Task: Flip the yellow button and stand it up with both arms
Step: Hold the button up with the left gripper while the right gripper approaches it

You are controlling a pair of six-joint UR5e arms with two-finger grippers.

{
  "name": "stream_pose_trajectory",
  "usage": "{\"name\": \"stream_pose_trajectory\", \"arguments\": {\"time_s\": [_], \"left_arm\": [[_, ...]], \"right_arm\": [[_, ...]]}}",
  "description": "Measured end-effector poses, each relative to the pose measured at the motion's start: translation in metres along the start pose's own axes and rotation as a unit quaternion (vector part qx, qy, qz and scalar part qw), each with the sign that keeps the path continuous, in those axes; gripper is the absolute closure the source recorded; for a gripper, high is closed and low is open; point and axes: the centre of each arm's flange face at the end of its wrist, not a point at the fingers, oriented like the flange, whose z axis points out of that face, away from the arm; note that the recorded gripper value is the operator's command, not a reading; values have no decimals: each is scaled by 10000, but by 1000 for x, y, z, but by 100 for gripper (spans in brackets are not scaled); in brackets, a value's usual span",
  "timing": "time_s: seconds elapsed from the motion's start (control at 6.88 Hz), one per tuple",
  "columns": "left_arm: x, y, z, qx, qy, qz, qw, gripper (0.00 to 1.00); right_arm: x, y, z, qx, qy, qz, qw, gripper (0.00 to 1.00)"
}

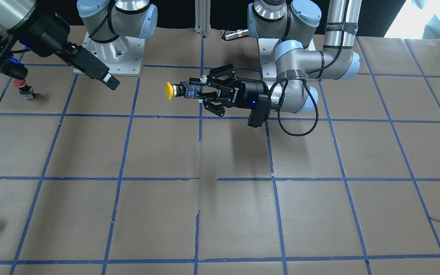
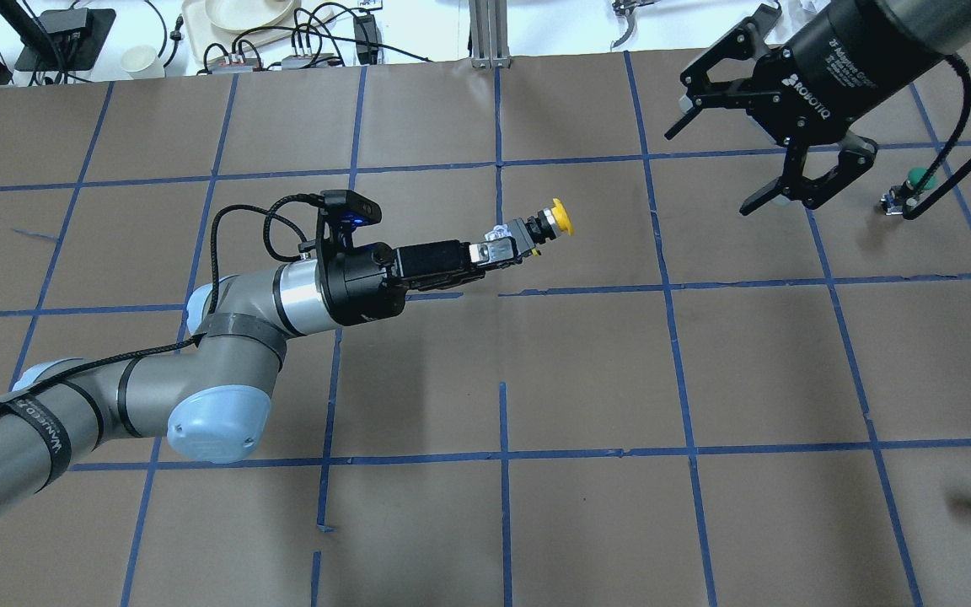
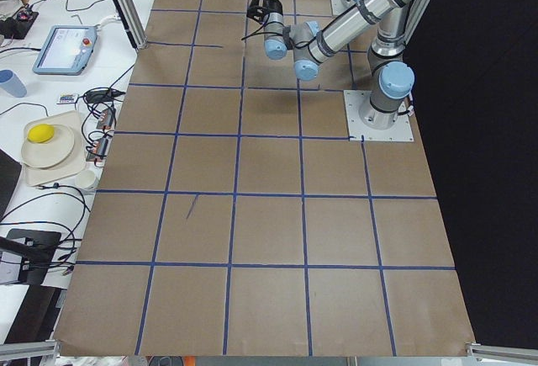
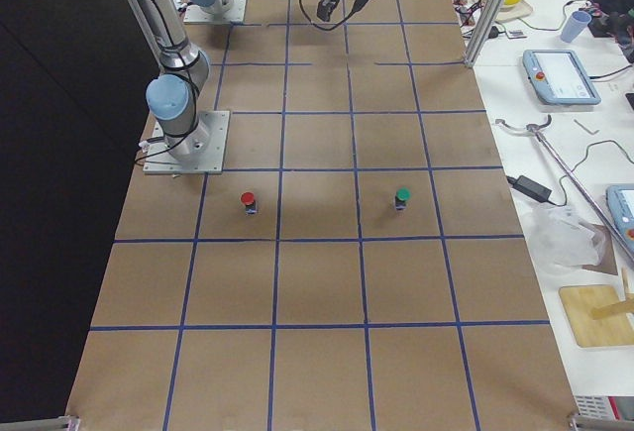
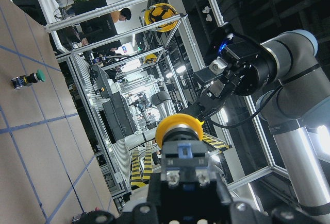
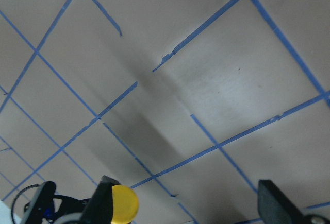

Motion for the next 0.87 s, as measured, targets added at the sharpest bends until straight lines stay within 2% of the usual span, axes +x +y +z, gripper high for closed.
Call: {"name": "stream_pose_trajectory", "arguments": {"time_s": [0.29, 0.44, 0.58, 0.87], "left_arm": [[0, 0, 3, 41, 107, -37, 9999, 96], [1, 1, 5, 51, 172, -45, 9998, 96], [3, 2, 9, 54, 257, -50, 9996, 96], [6, 1, 17, 4, 342, -32, 9994, 96]], "right_arm": [[-4, 4, 18, -541, -474, 697, 9950, 0], [-3, 5, 30, -869, -706, 919, 9895, 0], [-1, 6, 44, -1168, -876, 1115, 9830, 0], [3, 8, 60, -1504, -1042, 1306, 9744, 0]]}}
